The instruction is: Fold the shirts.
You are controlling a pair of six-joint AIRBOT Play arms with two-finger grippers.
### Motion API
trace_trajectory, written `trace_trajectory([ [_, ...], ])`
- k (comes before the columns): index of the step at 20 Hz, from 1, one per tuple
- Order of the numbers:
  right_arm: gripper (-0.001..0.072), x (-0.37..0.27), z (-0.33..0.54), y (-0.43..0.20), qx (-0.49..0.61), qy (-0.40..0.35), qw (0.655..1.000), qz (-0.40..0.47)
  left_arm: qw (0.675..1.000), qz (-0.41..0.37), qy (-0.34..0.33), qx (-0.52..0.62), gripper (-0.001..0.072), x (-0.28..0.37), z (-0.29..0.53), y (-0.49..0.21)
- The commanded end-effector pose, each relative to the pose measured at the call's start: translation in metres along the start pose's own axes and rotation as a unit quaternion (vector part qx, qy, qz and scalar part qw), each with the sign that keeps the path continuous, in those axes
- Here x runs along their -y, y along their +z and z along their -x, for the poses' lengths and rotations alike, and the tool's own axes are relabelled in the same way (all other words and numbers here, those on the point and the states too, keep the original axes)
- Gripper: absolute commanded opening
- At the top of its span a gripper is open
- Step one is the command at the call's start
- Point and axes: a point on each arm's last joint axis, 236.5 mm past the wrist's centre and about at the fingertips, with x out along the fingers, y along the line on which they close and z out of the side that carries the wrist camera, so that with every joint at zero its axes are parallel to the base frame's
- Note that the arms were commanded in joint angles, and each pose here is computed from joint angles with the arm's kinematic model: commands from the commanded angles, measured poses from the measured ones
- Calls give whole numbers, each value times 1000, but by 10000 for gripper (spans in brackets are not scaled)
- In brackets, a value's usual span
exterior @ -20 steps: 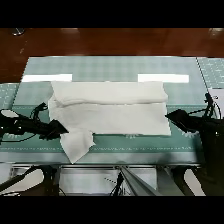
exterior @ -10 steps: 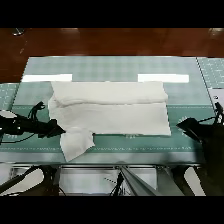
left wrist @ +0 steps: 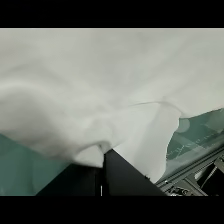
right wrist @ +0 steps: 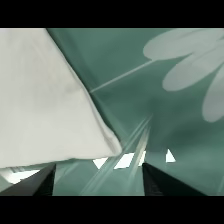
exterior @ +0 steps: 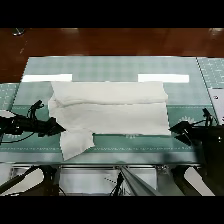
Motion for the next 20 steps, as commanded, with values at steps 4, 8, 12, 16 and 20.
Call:
trace_trajectory([
  [4, 621, -13, -18, 6, -24, 58, 998, -18, 1000, 0, 1, 4, 26, 0, 0, 2],
  [8, 620, -23, -31, 10, -33, 65, 997, -6, 1000, 0, 1, 4, 25, 0, 0, 2],
  [12, 19, -52, -39, 24, -29, 48, 996, 65, 1000, -1, 1, 6, 26, 0, 1, 3],
  [16, 17, -90, -11, 46, -21, 56, 989, 135, 998, -23, -18, 48, 26, 23, 27, 37],
  [20, 17, -132, 23, 91, 40, 80, 985, 149, 983, -31, -62, 170, 25, 68, 73, 117],
])
